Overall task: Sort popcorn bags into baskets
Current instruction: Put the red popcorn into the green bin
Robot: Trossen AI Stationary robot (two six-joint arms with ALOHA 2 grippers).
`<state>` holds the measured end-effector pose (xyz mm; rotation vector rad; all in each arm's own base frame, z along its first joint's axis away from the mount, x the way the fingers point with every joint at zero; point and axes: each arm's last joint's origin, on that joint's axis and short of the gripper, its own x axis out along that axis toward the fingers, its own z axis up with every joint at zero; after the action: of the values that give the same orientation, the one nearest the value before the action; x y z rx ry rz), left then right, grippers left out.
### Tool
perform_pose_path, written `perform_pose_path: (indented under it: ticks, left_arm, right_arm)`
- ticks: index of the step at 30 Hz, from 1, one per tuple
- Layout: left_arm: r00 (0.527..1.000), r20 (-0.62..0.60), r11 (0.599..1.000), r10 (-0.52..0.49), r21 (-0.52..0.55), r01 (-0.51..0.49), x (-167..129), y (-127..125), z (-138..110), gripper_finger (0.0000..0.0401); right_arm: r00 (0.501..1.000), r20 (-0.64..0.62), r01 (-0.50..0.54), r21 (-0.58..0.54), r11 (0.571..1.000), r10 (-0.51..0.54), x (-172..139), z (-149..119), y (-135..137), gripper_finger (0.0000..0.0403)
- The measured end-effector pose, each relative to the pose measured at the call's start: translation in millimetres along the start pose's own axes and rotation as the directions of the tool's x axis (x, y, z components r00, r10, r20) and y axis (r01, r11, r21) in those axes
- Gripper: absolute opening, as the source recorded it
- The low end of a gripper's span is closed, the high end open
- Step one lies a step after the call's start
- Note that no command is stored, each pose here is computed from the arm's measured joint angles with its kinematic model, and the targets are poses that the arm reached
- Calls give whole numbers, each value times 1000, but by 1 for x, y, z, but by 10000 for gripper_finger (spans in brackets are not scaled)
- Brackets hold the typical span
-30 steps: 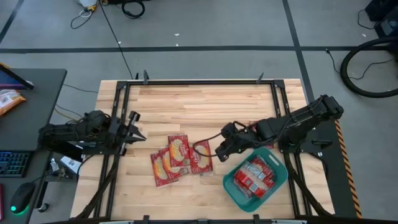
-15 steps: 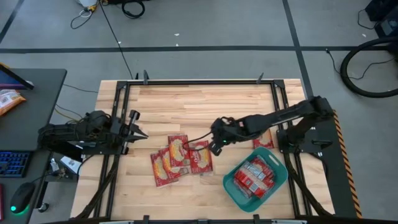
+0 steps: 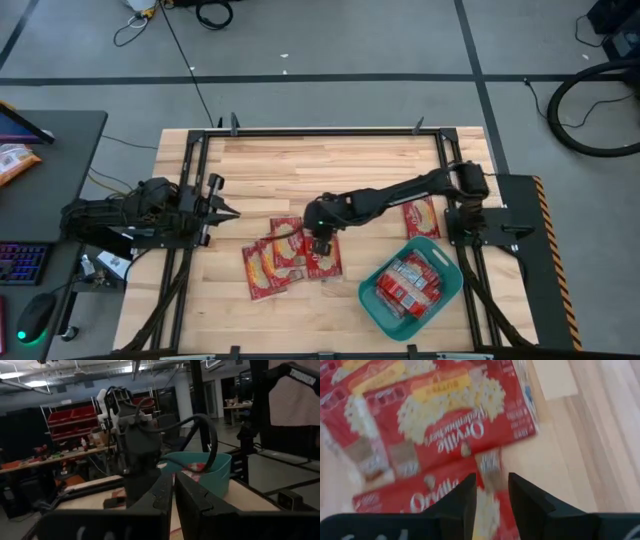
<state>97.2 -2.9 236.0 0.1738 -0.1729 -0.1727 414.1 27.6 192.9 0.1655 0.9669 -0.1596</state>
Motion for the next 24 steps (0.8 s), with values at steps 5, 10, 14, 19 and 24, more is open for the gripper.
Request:
perform_pose_path:
  ticks: [5, 10, 14, 19, 24]
  left_arm:
    - [1000, -18, 999, -3, -34, 2, 0, 0, -2, 27]
    - [999, -42, 999, -6, -48, 4, 0, -1, -4, 27]
    - [999, -50, 999, -8, -50, 6, 0, -1, -5, 27]
    - [999, -54, 999, -8, -51, 6, 0, -1, -5, 27]
    - [999, -53, 999, -8, -51, 6, 0, -1, -5, 27]
  right_arm:
    - [999, 3, -36, 20, 999, 36, 26, 10, -13, 165]
    - [999, -28, -25, 2, 1000, 26, 51, 9, -23, 219]
    - [995, -58, -78, -8, 997, 78, 64, 4, -23, 248]
    - [994, -87, -75, -32, 997, 72, 65, 0, -22, 241]
    - [993, -104, -67, -61, 996, 61, 62, -1, -21, 206]
